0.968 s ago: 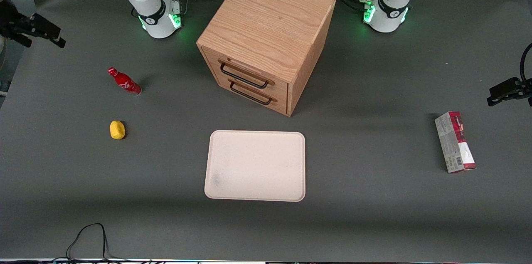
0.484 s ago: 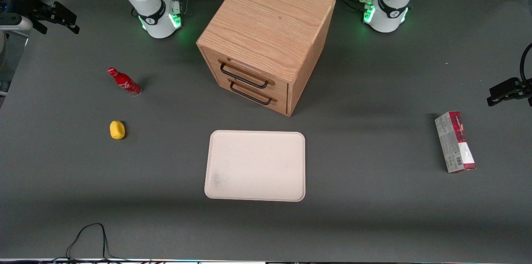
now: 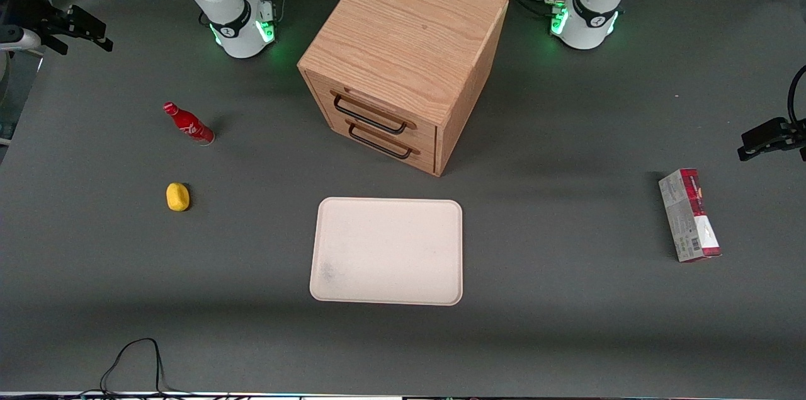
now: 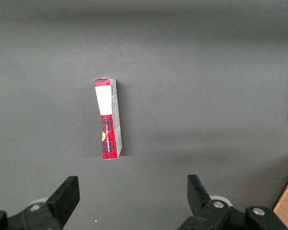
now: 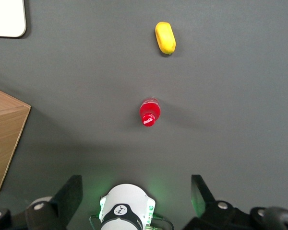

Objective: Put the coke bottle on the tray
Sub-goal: 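Lower the open right gripper over the red Coca-Cola bottle's neck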

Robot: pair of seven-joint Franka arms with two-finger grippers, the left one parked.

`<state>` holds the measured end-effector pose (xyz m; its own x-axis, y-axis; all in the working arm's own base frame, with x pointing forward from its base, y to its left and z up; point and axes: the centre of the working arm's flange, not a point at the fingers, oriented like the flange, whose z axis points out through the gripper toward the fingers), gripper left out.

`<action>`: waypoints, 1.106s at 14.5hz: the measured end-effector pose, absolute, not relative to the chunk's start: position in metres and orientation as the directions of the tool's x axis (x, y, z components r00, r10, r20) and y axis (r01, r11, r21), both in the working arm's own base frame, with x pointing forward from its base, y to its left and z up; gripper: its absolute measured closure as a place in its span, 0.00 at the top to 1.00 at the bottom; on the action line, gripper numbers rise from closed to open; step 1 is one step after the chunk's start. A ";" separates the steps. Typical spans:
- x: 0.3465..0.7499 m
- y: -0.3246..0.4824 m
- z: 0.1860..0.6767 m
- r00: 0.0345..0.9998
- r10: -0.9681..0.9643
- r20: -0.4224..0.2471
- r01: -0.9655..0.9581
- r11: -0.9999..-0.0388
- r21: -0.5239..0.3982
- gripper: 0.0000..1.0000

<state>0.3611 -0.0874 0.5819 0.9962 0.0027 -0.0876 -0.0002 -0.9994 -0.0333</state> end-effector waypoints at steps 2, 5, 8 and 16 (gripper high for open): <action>0.363 -0.085 0.577 0.997 0.009 -0.072 0.007 -1.000 -0.021 1.00; 0.369 -0.080 0.544 0.998 0.020 -0.053 0.019 -1.000 -0.014 1.00; 0.368 -0.074 0.498 0.998 0.032 -0.056 0.031 -0.999 -0.016 1.00; 0.372 -0.070 0.429 0.998 0.038 -0.059 0.037 -0.999 -0.016 1.00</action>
